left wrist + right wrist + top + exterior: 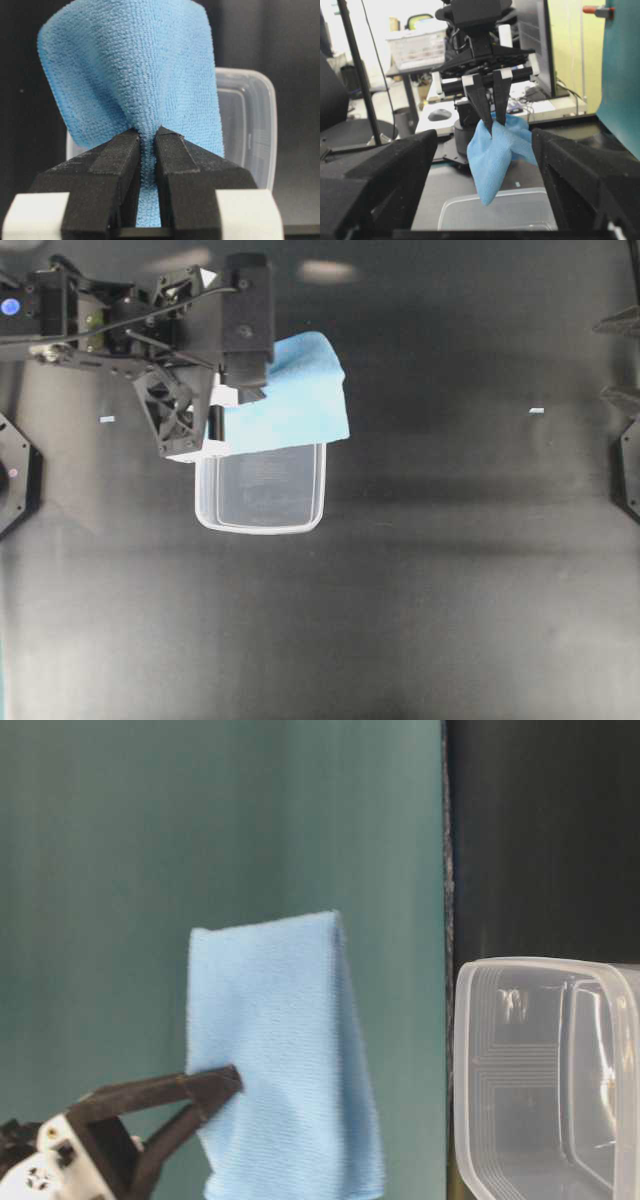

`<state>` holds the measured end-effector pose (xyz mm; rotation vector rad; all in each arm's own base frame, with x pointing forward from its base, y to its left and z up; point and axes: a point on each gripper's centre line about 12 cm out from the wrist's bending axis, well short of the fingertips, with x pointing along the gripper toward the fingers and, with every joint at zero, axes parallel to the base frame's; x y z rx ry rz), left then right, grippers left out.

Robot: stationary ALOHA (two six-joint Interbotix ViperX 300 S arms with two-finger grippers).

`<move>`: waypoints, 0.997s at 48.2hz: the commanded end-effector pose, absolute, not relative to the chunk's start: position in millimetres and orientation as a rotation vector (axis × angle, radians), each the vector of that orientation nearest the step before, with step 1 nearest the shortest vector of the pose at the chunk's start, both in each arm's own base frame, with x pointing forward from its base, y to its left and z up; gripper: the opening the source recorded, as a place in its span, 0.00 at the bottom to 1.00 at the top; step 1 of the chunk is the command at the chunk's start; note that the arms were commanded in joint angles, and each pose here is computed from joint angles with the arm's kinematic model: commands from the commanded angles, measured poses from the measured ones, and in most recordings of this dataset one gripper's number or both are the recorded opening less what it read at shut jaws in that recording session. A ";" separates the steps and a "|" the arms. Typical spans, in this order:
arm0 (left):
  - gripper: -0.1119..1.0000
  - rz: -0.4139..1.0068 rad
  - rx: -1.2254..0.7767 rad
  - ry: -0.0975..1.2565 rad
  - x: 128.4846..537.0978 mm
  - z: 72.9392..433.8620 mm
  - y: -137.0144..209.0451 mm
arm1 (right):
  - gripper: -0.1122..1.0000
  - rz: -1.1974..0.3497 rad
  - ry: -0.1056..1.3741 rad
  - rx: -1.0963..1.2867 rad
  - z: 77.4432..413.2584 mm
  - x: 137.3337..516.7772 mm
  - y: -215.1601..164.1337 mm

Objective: Place the blue towel into the container with the left arm.
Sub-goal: 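Lift the gripped towel and carry it left over the container, then lower the towel into the container and open the left gripper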

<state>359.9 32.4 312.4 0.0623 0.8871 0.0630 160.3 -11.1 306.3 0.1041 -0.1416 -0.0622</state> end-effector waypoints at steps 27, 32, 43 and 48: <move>0.23 0.045 0.066 0.963 364.8 248.4 28.6 | 0.77 -0.063 -0.159 0.108 310.8 161.0 -11.4; 0.50 0.041 0.068 0.962 364.6 245.4 27.3 | 0.77 -0.065 -0.159 0.109 310.8 161.0 -11.7; 0.92 0.039 0.055 0.937 364.4 255.0 21.2 | 0.77 -0.063 -0.160 0.108 311.4 161.0 -11.4; 0.91 0.032 0.061 0.853 360.1 286.2 16.6 | 0.77 -0.063 -0.162 0.108 311.7 160.7 -11.4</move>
